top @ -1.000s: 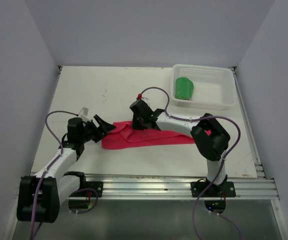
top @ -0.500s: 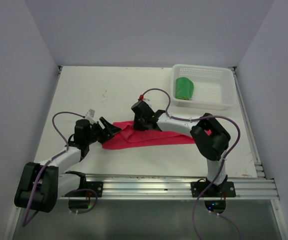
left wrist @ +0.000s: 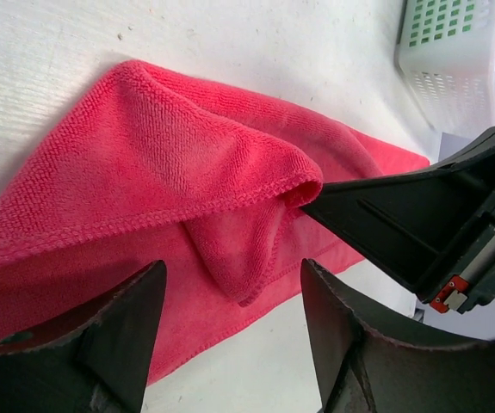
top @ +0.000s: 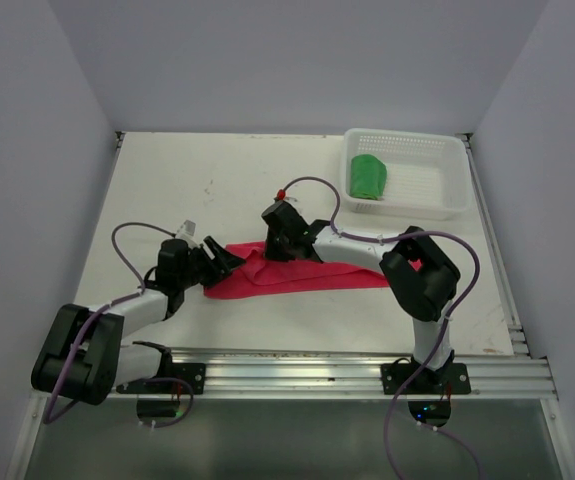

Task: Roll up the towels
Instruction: Fold the towel

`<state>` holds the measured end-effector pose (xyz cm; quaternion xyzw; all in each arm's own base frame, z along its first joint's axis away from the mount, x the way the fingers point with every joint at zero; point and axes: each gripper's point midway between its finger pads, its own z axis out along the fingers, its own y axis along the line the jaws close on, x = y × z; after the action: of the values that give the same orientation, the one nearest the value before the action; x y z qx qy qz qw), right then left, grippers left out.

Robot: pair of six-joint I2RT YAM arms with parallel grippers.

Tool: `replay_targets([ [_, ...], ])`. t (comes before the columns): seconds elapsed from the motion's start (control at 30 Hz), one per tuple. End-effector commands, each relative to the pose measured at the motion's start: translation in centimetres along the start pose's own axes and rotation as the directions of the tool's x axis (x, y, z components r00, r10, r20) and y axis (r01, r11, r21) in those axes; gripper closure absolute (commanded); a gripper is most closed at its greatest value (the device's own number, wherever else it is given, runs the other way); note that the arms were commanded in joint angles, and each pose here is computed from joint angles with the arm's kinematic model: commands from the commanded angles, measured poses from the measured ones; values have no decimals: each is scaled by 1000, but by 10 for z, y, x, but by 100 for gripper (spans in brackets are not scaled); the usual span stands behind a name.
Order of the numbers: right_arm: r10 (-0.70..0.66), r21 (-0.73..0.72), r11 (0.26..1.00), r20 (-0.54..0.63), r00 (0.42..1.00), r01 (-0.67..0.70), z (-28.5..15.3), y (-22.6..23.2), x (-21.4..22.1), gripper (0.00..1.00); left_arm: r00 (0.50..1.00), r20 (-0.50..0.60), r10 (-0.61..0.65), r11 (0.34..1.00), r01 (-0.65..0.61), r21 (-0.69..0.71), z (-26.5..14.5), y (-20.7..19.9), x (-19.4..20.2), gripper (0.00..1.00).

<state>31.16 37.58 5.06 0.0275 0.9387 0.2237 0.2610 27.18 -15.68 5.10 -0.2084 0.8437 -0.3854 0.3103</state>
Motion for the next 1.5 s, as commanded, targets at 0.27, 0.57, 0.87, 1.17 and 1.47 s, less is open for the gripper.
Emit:
replay_targets([
  [0.27,17,-46,999,31,999,-16,-11,9,-12,100,993,94,75,997,-75,-5,14,-6,-26,41],
  [0.57,9,-46,999,18,1000,-8,-9,7,-7,100,983,141,114,993,-113,-19,14,-15,-42,47],
  [0.87,12,-72,997,16,1000,-10,-13,14,-9,100,985,119,125,992,-120,-48,16,-4,-36,50],
  [1.17,18,-90,996,14,1000,-17,-14,17,-8,100,986,107,127,988,-115,-108,8,14,-27,50],
  [1.47,22,-95,995,5,1000,-21,-12,15,-5,100,992,121,45,993,-32,-113,16,12,-32,50],
])
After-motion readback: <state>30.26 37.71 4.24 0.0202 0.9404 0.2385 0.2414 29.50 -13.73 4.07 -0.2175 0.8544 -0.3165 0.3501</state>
